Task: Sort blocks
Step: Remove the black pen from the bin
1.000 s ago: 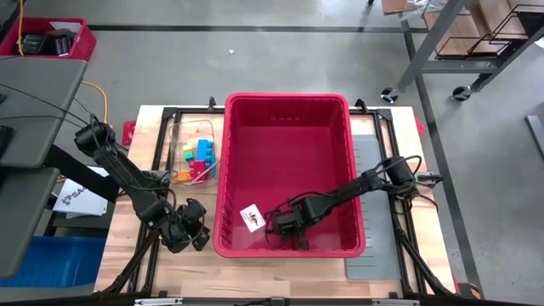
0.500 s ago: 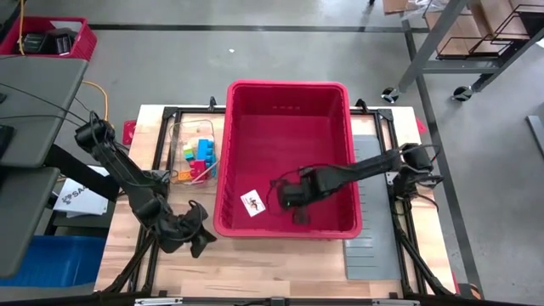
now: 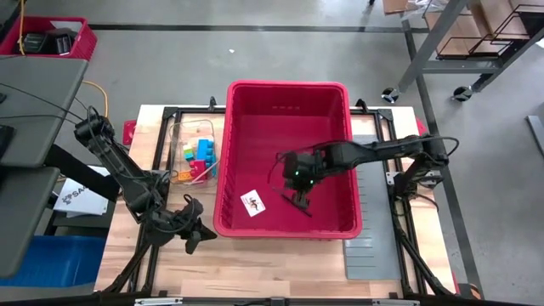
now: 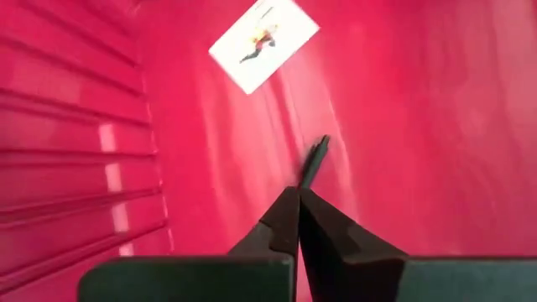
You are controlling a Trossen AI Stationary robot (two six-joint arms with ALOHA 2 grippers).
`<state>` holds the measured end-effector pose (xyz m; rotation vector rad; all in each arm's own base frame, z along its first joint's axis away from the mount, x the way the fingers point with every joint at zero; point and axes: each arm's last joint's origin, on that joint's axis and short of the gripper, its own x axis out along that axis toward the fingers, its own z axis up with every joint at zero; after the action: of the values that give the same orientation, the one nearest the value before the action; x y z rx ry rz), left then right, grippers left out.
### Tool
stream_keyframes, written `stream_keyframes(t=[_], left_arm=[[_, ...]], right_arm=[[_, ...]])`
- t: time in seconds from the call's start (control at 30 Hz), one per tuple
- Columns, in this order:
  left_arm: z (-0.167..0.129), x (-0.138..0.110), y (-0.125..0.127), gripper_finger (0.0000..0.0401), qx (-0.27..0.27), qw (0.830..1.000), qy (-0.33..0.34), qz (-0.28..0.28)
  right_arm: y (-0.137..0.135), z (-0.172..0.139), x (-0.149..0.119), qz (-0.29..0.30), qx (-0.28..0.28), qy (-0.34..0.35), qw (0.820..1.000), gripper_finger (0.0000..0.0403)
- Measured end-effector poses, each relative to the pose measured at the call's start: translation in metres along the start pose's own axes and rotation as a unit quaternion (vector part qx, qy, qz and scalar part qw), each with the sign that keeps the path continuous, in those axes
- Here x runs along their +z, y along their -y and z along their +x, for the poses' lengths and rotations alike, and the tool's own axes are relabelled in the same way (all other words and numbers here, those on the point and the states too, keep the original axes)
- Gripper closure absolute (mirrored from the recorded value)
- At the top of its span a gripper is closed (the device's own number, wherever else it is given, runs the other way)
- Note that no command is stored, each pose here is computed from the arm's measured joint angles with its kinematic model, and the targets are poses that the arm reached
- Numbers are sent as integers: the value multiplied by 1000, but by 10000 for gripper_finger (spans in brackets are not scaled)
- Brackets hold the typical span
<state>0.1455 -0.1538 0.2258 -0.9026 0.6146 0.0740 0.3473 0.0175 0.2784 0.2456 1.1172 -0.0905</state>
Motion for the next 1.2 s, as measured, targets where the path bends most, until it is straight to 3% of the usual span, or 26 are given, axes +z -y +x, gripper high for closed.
stream_keyframes(t=[0.17,0.4,0.57,0.77,0.93,1.03,1.2], left_arm=[[3,-3,-4,401,23,1000,-5,-9],[4,-5,-9,401,44,999,-25,2],[3,-6,-18,401,86,995,-34,26],[1,-5,-29,401,141,989,-35,32],[2,-1,-37,401,178,983,-40,-24],[3,0,-38,401,186,979,-65,-58],[3,0,-38,401,187,977,-83,-65]], right_arm=[[-2,18,4,17,2,-7,1000,374],[2,61,2,106,-26,-56,992,242],[-1,71,0,92,-13,-71,993,178],[14,83,0,96,-41,-93,990,171],[22,107,1,93,-29,-104,990,171],[18,124,-5,89,-27,-129,987,171],[1,135,-13,97,-41,-140,985,171]])
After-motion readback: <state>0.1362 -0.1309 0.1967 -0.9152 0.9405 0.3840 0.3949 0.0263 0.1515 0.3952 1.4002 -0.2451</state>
